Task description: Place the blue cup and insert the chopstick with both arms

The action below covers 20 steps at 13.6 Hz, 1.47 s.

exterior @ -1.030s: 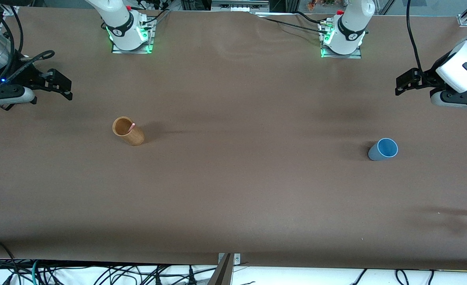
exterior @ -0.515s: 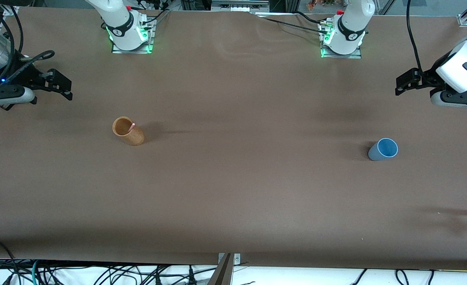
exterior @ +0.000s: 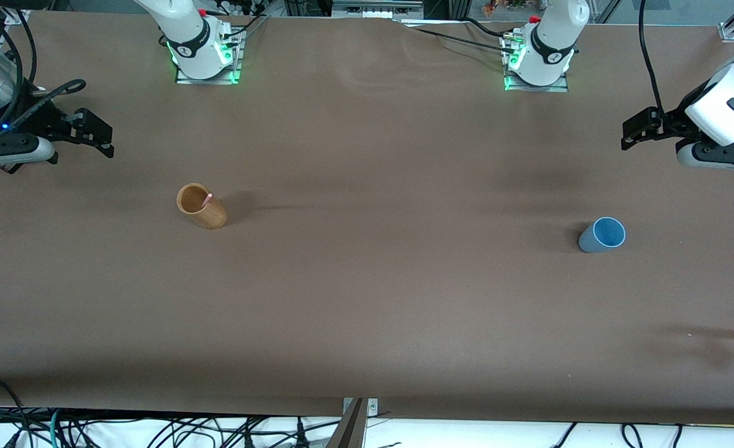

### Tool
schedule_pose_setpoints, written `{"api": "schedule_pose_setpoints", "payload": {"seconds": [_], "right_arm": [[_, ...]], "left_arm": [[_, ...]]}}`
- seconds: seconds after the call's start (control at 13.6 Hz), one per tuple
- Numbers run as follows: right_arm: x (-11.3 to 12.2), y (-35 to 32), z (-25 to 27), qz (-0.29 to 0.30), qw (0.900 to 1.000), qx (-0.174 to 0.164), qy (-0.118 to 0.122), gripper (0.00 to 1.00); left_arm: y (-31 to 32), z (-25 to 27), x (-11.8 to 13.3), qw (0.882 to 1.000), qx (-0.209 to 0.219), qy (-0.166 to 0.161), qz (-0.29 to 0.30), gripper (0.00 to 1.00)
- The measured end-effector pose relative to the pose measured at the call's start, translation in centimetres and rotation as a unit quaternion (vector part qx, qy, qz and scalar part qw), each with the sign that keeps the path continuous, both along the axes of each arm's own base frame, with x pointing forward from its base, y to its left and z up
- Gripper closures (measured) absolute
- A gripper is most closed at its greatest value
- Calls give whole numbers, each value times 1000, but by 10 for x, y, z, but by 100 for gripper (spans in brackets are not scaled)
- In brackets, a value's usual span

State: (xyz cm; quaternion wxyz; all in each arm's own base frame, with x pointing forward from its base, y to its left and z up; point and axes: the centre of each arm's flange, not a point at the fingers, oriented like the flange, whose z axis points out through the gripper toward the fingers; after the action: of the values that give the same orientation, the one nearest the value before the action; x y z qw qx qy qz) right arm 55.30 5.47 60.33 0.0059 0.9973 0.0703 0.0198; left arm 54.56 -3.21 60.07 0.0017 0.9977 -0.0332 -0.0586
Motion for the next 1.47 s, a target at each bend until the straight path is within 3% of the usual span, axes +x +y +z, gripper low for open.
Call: {"api": "schedule_pose_setpoints", "payload": {"seconds": [0.44, 0.66, 1.03, 1.25, 1.47], "right_arm": [[0, 0, 0, 0, 1000, 0, -1, 0], [0, 0, 0, 0, 1000, 0, -1, 0], [0, 0, 0, 0, 1000, 0, -1, 0], [0, 0, 0, 0, 1000, 0, -1, 0], [0, 0, 0, 0, 1000, 0, -1, 0]], "left_arm": [[9, -13, 6, 1000, 0, 13, 8, 0], [40, -53, 23, 999, -3, 48, 20, 0], [170, -141, 44, 996, -40, 77, 2, 0], [178, -199, 48, 994, -48, 100, -4, 0], [170, -236, 42, 995, -42, 95, -11, 0]]}}
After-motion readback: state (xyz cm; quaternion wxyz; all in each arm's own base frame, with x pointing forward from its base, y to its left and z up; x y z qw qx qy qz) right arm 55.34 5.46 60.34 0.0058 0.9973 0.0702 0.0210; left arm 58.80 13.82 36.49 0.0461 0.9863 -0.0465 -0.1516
